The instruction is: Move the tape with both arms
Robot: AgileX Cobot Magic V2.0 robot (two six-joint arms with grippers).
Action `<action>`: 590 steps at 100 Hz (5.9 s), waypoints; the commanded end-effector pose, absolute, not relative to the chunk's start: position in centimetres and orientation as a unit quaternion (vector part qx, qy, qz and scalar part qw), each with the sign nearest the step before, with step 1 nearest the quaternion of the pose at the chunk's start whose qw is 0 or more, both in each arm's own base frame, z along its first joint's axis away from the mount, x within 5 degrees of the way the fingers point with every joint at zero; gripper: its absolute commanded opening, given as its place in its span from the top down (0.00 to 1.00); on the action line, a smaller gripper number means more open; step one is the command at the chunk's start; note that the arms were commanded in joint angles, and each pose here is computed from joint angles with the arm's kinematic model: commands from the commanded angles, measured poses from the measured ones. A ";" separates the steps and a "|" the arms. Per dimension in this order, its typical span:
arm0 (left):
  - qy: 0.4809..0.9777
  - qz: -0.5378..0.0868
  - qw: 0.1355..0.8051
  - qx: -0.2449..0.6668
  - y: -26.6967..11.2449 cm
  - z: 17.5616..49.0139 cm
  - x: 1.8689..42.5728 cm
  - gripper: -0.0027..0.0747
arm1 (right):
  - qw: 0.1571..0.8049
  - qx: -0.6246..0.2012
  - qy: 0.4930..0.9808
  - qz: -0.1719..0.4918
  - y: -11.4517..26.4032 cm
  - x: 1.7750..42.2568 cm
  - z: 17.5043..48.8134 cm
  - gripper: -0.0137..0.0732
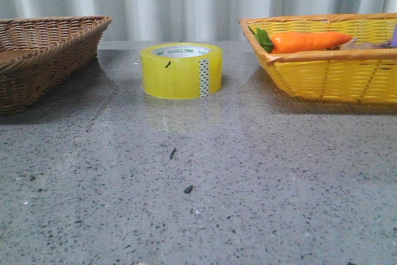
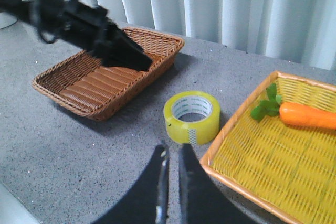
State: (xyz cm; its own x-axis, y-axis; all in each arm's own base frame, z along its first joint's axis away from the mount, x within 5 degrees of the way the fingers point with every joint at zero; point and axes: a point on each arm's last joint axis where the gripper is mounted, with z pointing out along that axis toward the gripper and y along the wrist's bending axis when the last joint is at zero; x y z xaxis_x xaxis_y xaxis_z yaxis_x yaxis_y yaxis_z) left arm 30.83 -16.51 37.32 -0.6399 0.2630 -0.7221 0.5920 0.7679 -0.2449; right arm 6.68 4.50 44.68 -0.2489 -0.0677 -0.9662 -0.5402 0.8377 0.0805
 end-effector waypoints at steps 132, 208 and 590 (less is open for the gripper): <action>0.807 -0.201 0.519 0.199 -13.1 50.3 32.0 0.99 | 0.603 -0.196 0.752 0.183 4.3 7.1 45.4 0.89; 0.945 -0.060 0.321 0.024 0.3 38.4 35.3 0.61 | 0.606 -0.200 0.752 0.164 4.5 7.8 45.4 0.89; 0.763 -0.111 0.635 0.049 -1.4 18.6 5.1 0.99 | 0.753 -0.205 0.617 0.104 1.0 3.2 34.1 0.89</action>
